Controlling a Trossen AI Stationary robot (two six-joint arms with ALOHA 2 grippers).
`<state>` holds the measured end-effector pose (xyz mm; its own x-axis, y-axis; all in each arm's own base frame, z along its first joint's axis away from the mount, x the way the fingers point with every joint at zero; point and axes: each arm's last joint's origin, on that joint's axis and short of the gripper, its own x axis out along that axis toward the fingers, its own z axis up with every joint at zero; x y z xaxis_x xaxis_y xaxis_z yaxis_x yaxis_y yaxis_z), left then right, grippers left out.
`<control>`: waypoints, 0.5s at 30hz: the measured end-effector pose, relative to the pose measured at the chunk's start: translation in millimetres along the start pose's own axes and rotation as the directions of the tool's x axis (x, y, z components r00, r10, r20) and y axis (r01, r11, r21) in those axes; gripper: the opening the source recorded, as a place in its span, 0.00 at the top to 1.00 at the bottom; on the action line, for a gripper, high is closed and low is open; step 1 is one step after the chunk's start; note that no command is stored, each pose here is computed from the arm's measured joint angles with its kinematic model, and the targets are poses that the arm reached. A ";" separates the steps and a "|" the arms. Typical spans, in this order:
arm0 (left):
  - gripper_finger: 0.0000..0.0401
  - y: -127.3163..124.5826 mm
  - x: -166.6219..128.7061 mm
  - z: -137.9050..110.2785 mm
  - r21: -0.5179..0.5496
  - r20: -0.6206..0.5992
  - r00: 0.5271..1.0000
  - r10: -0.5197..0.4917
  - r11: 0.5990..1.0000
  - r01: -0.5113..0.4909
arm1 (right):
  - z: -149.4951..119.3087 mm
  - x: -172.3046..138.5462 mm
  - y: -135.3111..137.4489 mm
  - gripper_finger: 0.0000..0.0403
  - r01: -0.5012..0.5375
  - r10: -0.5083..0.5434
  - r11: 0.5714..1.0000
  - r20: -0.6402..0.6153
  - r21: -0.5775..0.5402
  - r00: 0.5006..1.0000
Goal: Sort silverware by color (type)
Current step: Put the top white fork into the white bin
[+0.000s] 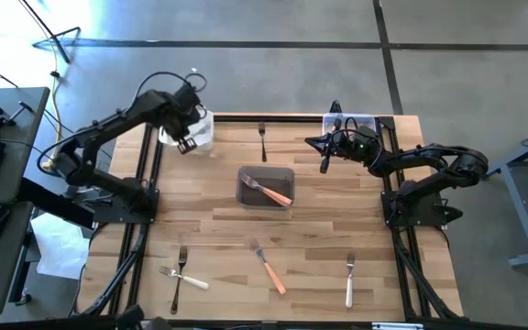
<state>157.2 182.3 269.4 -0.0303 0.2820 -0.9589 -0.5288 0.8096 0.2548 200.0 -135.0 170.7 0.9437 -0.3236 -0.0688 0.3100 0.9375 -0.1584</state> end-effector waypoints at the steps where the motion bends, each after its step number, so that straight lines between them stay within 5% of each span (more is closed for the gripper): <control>1: 0.99 4.5 1.3 0.9 0.013 -0.004 1.000 0.012 1.000 -0.012 | 0.0 0.0 0.0 1.00 0.000 0.000 1.000 0.000 0.000 1.000; 7: 0.99 12.5 8.5 4.3 0.013 -0.018 1.000 -0.018 1.000 0.018 | 0.0 0.0 0.0 1.00 0.000 0.000 1.000 0.000 0.000 1.000; 15: 1.00 -24.0 -11.7 8.7 0.106 0.072 0.995 -0.071 0.992 0.063 | 0.0 0.0 0.0 1.00 0.000 0.000 1.000 0.000 -0.002 1.000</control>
<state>177.7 164.0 275.6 0.0682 0.2604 -0.9631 -0.4370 0.8756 0.2058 200.0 -135.0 170.7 0.9437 -0.3236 -0.0689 0.3097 0.9372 -0.1603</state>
